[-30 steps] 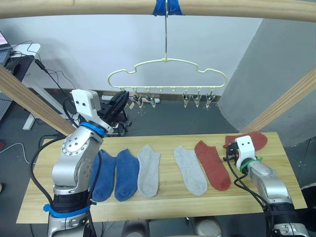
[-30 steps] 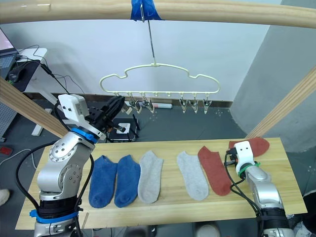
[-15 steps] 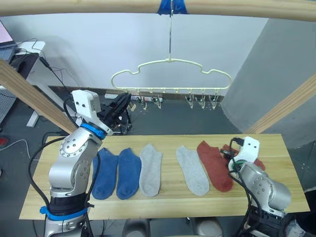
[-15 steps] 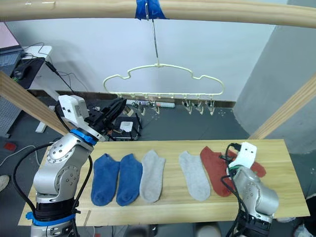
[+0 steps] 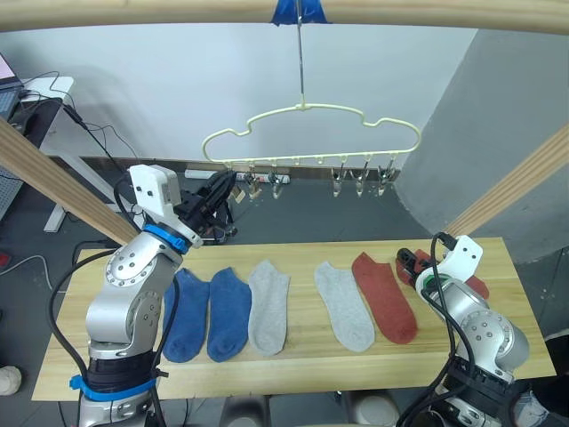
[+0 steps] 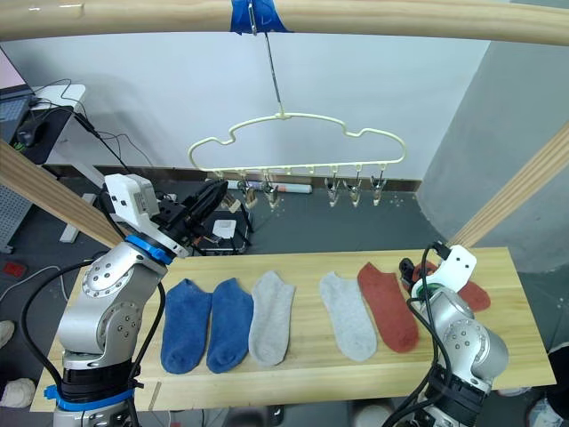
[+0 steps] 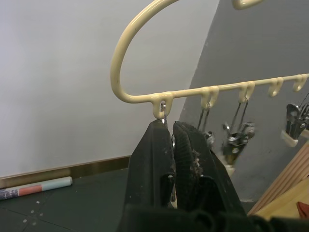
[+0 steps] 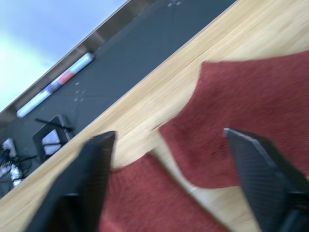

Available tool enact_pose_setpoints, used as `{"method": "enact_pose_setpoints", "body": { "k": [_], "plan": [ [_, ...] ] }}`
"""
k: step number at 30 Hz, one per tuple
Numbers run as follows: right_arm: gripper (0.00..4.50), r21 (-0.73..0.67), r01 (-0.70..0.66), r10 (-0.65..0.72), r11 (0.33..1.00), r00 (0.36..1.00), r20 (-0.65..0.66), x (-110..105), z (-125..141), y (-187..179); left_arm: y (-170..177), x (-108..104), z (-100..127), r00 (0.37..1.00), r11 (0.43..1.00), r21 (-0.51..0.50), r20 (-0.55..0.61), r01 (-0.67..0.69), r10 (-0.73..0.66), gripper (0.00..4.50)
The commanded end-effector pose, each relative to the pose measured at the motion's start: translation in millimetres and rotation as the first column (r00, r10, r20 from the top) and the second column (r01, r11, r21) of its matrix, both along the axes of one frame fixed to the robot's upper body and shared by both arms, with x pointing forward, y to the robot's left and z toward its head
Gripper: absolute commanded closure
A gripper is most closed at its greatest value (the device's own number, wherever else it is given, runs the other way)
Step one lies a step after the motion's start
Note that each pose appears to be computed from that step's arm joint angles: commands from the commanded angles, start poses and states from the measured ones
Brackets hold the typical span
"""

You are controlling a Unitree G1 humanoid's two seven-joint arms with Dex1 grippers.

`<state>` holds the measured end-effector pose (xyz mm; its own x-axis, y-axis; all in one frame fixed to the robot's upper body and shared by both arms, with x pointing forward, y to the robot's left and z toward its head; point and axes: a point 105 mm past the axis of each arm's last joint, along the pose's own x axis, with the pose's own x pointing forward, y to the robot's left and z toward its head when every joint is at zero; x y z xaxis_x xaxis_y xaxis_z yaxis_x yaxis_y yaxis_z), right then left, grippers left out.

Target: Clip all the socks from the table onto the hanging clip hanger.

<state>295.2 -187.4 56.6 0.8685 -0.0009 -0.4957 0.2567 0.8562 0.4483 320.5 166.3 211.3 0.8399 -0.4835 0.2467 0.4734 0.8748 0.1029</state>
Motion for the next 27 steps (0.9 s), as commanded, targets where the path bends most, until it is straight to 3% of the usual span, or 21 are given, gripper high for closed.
{"method": "enact_pose_setpoints", "body": {
  "k": [1, 3, 5, 8, 17, 27],
  "plan": [
    [0.02, -0.306, -0.369, 0.417, 0.878, 0.902, 0.108, -12.6, 22.7, 29.5, -5.4, -8.2, 13.0, 0.998, 1.000, 0.015, 0.060, 0.025, -0.026, 4.50],
    [0.02, -0.521, -0.489, 0.601, 0.700, 0.797, 0.061, -21.9, 20.6, 29.0, -5.6, -8.7, 13.4, 0.998, 1.000, 0.016, 0.061, 0.025, -0.026, 4.50],
    [0.02, -0.605, -0.530, 0.660, 0.594, 0.751, -0.010, -26.0, 8.3, 11.6, -6.6, -9.5, 13.5, 0.998, 0.999, 0.018, 0.062, 0.028, -0.029, 4.50],
    [0.02, -0.655, -0.536, 0.679, 0.533, 0.733, -0.047, -24.1, 0.8, -10.4, -6.9, -10.3, 13.4, 0.998, 0.999, 0.019, 0.061, 0.028, -0.030, 4.50],
    [0.02, -0.663, -0.510, 0.644, 0.549, 0.763, -0.053, -5.4, -7.7, -43.3, -7.8, -12.6, 12.3, 0.998, 0.999, 0.025, 0.060, 0.034, -0.035, 4.50],
    [0.02, -0.658, -0.441, 0.492, 0.611, 0.862, -0.121, 15.9, -32.5, -87.2, -10.5, -13.3, 11.6, 0.997, 0.999, 0.027, 0.057, 0.045, -0.046, 4.50]
  ]
}}
